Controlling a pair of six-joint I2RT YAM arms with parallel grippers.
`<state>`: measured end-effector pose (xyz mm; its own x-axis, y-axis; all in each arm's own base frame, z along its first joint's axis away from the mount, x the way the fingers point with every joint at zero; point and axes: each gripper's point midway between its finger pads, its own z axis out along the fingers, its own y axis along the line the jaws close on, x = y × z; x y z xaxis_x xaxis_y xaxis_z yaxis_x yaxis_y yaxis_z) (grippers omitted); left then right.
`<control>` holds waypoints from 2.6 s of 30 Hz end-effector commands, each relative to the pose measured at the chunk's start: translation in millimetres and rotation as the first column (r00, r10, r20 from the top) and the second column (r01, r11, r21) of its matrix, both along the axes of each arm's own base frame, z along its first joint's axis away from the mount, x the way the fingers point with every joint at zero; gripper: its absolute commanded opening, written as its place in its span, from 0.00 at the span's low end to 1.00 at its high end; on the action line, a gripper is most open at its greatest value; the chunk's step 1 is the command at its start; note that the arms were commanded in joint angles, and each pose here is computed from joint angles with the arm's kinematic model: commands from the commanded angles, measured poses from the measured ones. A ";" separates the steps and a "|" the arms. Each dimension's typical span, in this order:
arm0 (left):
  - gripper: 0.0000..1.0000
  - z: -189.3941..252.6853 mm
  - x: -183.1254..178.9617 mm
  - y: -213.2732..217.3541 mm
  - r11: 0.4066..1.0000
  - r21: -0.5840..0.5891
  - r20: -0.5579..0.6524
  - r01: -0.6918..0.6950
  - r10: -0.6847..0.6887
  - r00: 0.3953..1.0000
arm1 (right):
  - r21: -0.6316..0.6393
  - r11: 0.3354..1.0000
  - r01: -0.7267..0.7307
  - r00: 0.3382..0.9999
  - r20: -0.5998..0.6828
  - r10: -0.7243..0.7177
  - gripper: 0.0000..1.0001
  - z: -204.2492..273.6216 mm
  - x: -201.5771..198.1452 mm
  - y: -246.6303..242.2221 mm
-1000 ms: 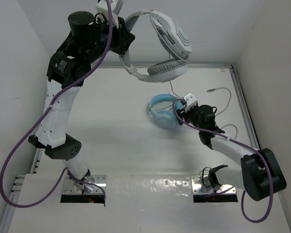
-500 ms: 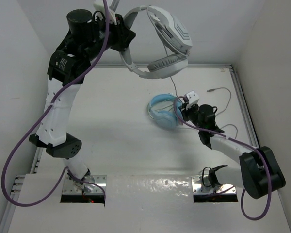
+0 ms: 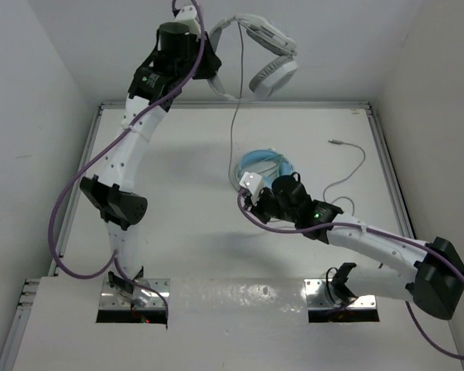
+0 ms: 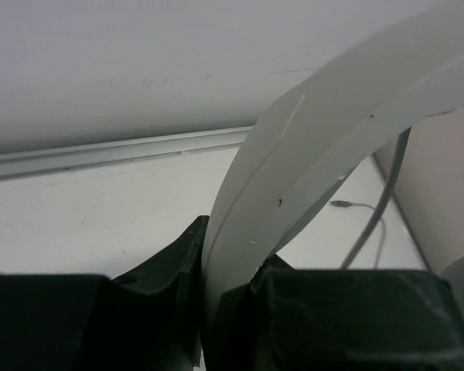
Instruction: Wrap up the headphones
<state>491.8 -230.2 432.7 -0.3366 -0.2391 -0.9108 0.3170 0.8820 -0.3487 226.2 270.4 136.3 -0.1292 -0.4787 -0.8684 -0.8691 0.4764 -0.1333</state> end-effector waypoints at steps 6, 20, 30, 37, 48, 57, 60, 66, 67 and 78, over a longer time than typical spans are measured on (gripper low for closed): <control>0.00 -2.3 52.1 55.5 0.925 0.189 0.241 -0.329 0.282 0.929 | 0.052 0.980 -0.195 0.978 0.081 0.190 0.00 66.4 -33.2 32.8; 0.00 -102.6 2.5 82.1 0.576 0.794 0.262 -0.192 -0.040 0.964 | 0.325 0.826 0.460 0.693 0.451 -0.563 0.00 237.6 79.3 -82.3; 0.00 -170.7 -95.2 32.2 0.479 0.853 -0.065 0.207 -0.296 0.953 | 0.408 0.659 0.632 0.555 0.356 -0.752 0.00 249.5 150.1 -143.7; 0.00 -162.1 -138.7 9.0 0.518 0.772 -0.168 0.368 -0.392 0.905 | 0.453 0.624 0.636 0.566 0.275 -0.777 0.00 238.0 181.7 -157.1; 0.00 -150.5 -173.3 -24.8 0.540 0.647 -0.230 0.539 -0.535 0.813 | 0.426 0.696 0.577 0.673 0.235 -0.702 0.00 218.4 201.6 -131.7; 0.00 -55.8 -200.4 -62.4 0.655 0.437 -0.070 0.616 -0.659 0.749 | 0.363 0.826 0.430 0.847 0.154 -0.509 0.61 137.3 176.3 -93.4; 0.00 -16.8 -197.4 -63.6 0.711 0.403 0.005 0.576 -0.632 0.775 | 0.401 0.871 0.283 0.916 0.155 -0.369 0.73 117.9 154.6 -70.7; 0.00 51.5 -192.5 -53.2 0.810 0.355 0.156 0.468 -0.544 0.824 | 0.418 0.859 0.297 0.927 0.091 -0.365 0.76 73.6 132.9 -74.1; 0.00 72.3 -195.0 -48.0 0.830 0.344 0.208 0.440 -0.524 0.826 | 0.404 0.859 0.315 0.925 0.071 -0.373 0.75 60.9 129.4 -77.0; 0.00 157.3 -176.8 -14.7 0.959 0.150 0.407 0.239 -0.280 0.870 | 0.292 0.843 0.451 0.879 0.020 -0.477 0.61 -5.7 97.0 -113.7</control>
<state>309.8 -256.6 536.3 -0.0289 0.0989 -0.9947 0.6832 0.7283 0.0525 323.0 166.0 115.8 -0.2688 -0.1443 -0.9523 -0.5638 0.8252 0.0341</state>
